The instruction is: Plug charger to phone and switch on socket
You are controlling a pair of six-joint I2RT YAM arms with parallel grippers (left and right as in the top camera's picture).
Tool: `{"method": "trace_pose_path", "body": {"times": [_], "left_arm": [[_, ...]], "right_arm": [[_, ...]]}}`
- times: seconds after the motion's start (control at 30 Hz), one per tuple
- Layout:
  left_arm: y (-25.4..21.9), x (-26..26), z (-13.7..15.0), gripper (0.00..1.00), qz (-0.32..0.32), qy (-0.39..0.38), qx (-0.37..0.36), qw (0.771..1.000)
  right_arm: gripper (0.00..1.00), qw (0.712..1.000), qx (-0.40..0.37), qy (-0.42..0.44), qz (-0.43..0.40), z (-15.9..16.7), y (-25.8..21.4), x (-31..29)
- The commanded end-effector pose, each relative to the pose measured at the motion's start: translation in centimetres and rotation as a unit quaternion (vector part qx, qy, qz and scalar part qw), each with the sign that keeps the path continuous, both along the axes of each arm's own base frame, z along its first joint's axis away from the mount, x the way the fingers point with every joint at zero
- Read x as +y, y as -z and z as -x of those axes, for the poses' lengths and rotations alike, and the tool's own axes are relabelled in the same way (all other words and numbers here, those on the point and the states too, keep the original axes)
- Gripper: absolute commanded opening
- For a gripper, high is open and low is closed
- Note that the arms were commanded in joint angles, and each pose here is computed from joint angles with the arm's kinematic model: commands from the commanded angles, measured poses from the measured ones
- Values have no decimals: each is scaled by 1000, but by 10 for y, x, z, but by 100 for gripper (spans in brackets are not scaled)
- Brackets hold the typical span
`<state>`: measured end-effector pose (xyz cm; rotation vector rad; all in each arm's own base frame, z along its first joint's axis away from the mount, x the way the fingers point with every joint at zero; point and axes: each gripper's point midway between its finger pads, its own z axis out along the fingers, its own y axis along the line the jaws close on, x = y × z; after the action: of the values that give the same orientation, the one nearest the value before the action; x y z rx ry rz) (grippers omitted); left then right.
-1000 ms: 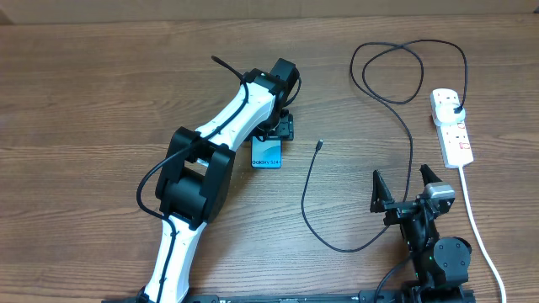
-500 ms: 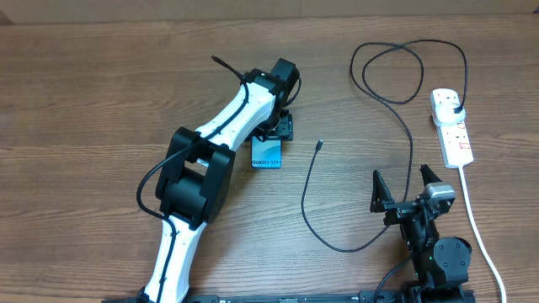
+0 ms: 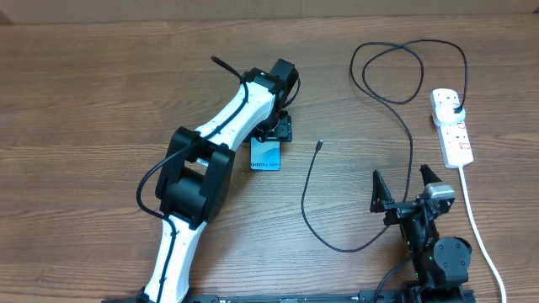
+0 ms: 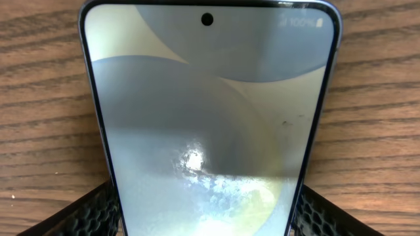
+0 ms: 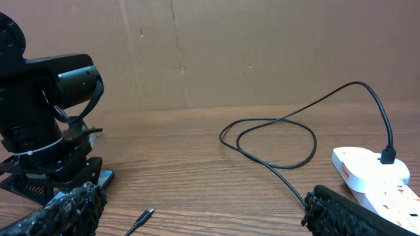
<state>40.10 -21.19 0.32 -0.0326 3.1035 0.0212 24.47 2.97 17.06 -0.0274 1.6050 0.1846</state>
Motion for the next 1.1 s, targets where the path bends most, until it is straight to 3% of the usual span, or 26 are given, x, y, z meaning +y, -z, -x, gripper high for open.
{"method": "trace_pose_path", "body": {"times": [0.0,0.23,0.43,0.53,1.07], "left_arm": [[1,1,-2,76,0,-4,5,1000],[1,12,-9,77,1,-16,3,1000],[3,11,-11,86,1,-12,1,1000],[4,11,-9,100,0,-9,5,1000],[4,9,6,98,12,-9,38,999]], "right_arm": [[100,1000,0,-1,-3,0,2,0],[100,1000,0,-1,-3,0,2,0],[100,1000,0,-1,-3,0,2,0],[100,1000,0,-1,-3,0,2,0],[100,1000,0,-1,-3,0,2,0]]}}
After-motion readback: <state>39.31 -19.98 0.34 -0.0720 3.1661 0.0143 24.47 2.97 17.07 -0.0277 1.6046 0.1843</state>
